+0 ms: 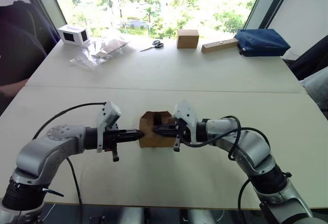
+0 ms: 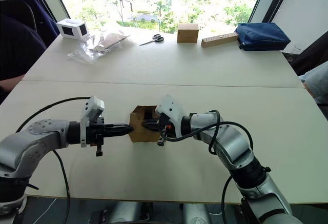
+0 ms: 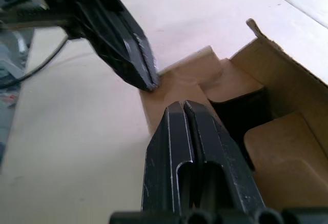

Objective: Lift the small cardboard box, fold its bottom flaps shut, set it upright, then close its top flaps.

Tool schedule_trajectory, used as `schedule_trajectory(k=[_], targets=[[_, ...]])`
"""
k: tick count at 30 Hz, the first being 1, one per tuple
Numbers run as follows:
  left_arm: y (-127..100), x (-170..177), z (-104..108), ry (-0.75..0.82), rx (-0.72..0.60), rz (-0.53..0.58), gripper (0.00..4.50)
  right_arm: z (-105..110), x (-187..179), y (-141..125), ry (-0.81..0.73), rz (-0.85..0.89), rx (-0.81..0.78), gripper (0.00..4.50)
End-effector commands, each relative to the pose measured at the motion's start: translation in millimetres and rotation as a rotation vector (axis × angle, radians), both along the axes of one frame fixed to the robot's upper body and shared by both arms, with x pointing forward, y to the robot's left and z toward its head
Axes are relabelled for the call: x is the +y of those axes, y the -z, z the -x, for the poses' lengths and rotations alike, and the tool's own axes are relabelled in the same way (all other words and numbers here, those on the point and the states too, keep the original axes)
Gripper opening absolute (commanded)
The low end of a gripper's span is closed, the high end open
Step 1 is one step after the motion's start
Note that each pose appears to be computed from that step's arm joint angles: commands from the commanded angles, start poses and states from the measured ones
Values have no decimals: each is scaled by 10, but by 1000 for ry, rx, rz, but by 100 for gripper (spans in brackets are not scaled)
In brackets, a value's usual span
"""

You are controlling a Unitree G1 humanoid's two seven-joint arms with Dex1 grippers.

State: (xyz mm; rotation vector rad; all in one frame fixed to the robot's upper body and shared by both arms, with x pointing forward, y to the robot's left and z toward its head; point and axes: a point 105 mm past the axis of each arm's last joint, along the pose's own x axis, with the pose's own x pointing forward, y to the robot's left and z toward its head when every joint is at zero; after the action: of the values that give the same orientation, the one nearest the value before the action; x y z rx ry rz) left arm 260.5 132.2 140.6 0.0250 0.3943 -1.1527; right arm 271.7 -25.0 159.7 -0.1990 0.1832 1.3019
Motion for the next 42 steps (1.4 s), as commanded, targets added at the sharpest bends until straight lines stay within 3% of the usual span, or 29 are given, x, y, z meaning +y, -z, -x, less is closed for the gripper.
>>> schedule_trajectory(k=[1, 5, 7, 10, 21, 38, 42], targets=[[-8, -41, 2, 10, -30, -11, 2, -31, -16, -600, -35, -156, -99, 0], [15, -44, -31, 0, -36, -23, 2, -270, -65, -825, 44, -212, -152, 0], [16, -47, -39, 0, -37, -19, 2, -530, -95, -705, 150, -101, -205, 0], [13, -54, -49, -1, -39, -14, 2, -666, -84, -543, 177, 3, -233, 0], [52, -11, -40, -5, -44, -14, 2, -469, 46, -97, 38, 191, -221, 0], [88, -10, -58, -2, -44, -21, 2, -252, 62, -37, 13, 150, -168, 0], [-54, -3, -44, 10, -63, 29, 2, -271, 60, -30, 23, 153, -171, 0]])
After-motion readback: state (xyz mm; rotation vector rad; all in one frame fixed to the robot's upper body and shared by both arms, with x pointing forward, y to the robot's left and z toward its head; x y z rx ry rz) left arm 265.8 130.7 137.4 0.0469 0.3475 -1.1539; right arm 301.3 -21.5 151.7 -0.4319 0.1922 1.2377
